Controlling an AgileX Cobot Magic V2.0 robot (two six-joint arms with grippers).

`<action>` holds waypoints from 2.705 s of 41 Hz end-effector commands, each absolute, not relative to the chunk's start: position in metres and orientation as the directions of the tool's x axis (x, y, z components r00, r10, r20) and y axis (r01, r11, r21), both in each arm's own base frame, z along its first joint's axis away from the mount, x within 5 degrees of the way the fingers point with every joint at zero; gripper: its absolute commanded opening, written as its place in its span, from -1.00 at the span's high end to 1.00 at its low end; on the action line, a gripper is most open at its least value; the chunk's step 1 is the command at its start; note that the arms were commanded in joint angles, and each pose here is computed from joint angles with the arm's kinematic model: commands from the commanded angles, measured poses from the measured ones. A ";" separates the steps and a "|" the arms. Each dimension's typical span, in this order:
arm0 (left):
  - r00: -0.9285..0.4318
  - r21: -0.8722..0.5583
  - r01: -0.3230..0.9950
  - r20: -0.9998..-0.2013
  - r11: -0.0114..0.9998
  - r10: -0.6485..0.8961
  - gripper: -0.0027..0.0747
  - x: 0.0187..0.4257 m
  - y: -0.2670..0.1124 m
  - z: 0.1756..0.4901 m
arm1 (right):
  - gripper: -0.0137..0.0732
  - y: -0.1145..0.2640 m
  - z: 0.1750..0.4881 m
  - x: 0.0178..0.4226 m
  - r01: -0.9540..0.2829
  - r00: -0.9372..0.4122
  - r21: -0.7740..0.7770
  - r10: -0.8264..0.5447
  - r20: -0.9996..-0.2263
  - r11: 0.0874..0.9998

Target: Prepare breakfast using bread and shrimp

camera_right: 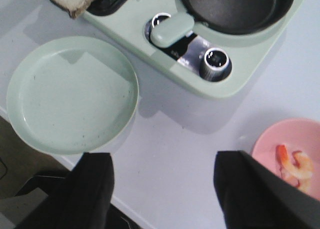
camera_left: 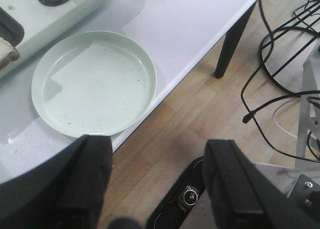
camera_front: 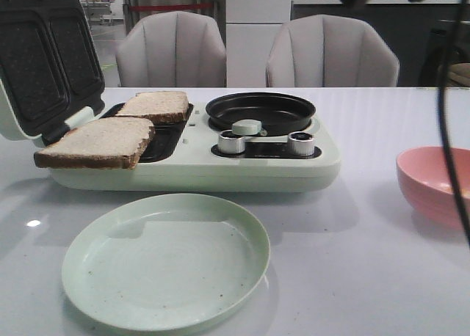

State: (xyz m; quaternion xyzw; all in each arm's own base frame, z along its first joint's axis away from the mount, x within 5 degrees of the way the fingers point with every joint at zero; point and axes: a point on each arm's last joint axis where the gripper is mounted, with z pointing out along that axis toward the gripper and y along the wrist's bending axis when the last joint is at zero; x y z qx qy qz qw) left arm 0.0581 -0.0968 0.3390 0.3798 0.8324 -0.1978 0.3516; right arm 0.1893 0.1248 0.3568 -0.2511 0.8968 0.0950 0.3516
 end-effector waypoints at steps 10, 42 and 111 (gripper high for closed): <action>-0.411 -0.057 0.784 -0.795 0.619 0.447 -0.25 0.060 -0.100 0.352 | -0.53 0.091 0.341 0.141 -0.503 -0.573 0.003 -0.330 -0.750 0.864; -0.774 0.213 0.367 -0.470 0.906 0.424 -0.23 0.156 -0.077 0.361 | -0.53 0.082 0.340 0.129 -0.501 -0.570 0.006 -0.326 -0.754 0.865; -0.624 -0.400 0.189 -0.754 0.897 -0.205 0.67 0.365 0.019 0.367 | -0.53 0.082 0.340 0.129 -0.501 -0.570 0.006 -0.326 -0.754 0.865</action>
